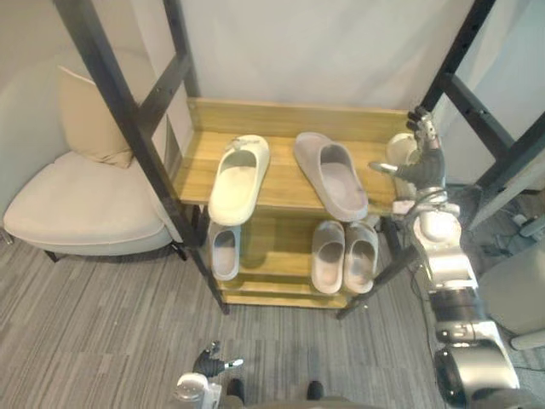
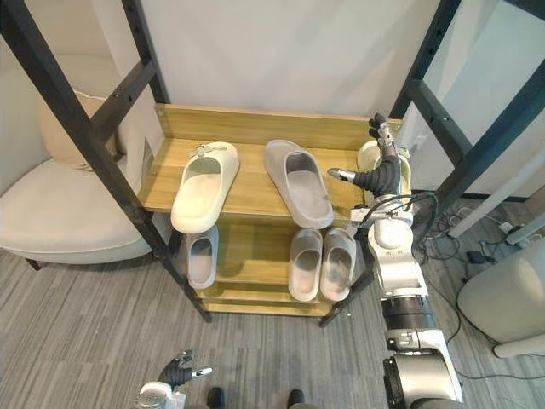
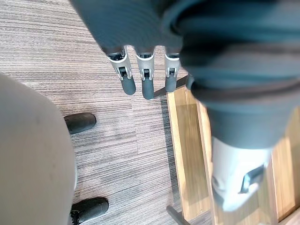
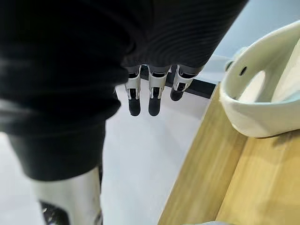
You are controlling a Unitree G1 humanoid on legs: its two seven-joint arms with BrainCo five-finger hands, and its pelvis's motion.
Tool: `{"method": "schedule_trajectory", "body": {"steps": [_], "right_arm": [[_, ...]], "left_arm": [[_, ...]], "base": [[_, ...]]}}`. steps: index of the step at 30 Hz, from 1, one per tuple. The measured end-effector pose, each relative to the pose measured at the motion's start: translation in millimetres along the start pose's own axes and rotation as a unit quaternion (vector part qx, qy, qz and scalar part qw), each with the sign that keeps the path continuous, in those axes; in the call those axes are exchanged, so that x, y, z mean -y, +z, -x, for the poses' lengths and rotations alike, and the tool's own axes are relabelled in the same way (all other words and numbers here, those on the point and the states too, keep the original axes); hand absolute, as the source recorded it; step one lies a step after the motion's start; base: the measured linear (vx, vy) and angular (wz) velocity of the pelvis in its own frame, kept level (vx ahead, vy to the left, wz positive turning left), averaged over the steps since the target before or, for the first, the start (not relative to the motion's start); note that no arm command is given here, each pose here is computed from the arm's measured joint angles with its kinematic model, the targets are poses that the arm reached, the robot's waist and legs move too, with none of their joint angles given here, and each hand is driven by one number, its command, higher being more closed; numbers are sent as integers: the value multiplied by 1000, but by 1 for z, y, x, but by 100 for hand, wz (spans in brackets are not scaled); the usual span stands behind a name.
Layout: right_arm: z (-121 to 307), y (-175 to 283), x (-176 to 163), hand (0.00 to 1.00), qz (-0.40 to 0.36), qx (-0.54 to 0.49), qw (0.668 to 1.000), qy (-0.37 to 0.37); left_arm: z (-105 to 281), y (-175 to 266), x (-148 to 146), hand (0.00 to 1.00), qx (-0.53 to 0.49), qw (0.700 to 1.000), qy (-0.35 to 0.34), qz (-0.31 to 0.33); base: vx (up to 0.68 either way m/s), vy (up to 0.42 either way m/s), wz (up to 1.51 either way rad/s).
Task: Organize the slippers on the shoe rack
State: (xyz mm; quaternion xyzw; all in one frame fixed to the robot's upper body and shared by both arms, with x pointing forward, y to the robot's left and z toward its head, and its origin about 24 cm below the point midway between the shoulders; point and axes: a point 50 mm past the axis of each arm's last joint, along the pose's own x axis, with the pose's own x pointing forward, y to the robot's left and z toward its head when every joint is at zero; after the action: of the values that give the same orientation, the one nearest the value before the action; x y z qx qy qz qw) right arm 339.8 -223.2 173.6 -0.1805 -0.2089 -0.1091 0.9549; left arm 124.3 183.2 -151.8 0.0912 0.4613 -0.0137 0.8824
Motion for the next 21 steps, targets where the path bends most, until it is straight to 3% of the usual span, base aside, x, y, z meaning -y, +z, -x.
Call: {"method": "schedule_trajectory", "body": {"steps": [21], "right_arm": [[-40, -2, -21, 0, 59, -50, 996, 48]], "left_arm": [[-3, 15, -6, 0, 27, 999, 7, 25]], "base": [[-2, -1, 0]]}}
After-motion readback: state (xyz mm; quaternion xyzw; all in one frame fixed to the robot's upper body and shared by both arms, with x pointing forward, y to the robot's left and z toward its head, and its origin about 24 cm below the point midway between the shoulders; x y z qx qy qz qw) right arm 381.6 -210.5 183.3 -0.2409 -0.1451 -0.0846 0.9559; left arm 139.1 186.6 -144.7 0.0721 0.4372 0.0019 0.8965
